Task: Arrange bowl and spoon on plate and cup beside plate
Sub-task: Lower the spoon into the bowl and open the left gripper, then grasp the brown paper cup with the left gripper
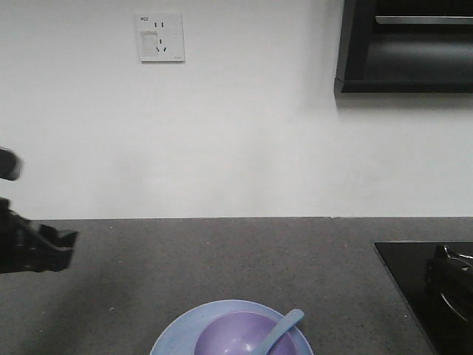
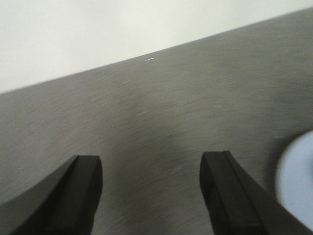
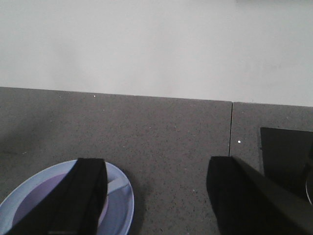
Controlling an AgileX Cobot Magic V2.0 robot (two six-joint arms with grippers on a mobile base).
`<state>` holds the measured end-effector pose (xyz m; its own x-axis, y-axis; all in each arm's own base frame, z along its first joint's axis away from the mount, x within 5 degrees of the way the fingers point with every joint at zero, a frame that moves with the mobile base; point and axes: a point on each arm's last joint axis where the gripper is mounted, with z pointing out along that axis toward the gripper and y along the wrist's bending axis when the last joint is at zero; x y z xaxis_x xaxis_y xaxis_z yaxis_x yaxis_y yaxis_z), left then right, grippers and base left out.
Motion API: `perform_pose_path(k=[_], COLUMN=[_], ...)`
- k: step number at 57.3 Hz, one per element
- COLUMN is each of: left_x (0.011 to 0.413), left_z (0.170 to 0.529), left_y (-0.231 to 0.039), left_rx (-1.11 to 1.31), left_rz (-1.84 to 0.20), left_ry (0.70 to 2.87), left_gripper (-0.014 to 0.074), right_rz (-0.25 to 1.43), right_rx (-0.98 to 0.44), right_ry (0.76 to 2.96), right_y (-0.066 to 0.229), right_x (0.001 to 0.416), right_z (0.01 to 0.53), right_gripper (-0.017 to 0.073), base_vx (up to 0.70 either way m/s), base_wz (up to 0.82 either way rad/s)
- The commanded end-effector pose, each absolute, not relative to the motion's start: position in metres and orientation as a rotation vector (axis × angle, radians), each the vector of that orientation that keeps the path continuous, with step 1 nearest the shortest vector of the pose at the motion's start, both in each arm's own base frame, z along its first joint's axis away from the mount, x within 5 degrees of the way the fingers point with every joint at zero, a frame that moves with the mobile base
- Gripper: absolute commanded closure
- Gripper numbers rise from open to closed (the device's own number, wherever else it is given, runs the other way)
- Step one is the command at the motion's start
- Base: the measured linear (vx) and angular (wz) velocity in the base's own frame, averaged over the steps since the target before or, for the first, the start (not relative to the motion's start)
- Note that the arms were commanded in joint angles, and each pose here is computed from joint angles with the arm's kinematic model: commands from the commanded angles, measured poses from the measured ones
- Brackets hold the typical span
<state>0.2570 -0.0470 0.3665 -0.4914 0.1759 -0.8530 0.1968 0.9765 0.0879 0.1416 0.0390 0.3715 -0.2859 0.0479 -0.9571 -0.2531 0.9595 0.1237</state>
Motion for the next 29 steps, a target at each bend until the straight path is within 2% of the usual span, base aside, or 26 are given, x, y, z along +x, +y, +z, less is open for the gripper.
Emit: perform_pose_path(k=[1, 14, 29], left_x=[0.244, 0.221, 0.229], left_z=[0.394, 0.393, 0.374], left_y=[-0.020, 0.032, 0.064], left_rx=[0.090, -0.150, -0.277], left_rz=[0.057, 0.382, 0.482], left_ry=[2.015, 2.146, 2.279], left_gripper=[0.0085, 0.0087, 0.0087], right_rz=[0.287, 0.286, 0.282], right_rx=[-0.142, -0.150, -0.158], right_ry=[1.772, 1.813, 1.834], right_y=[0.037, 0.037, 0.038], right_x=[0.140, 0.139, 0.139], right_z=[0.385, 0.381, 0.379], right_gripper=[0.0051, 0.0051, 0.0051], base_vx=[0.00, 0.00, 0.00], base_wz=[0.00, 0.00, 0.00])
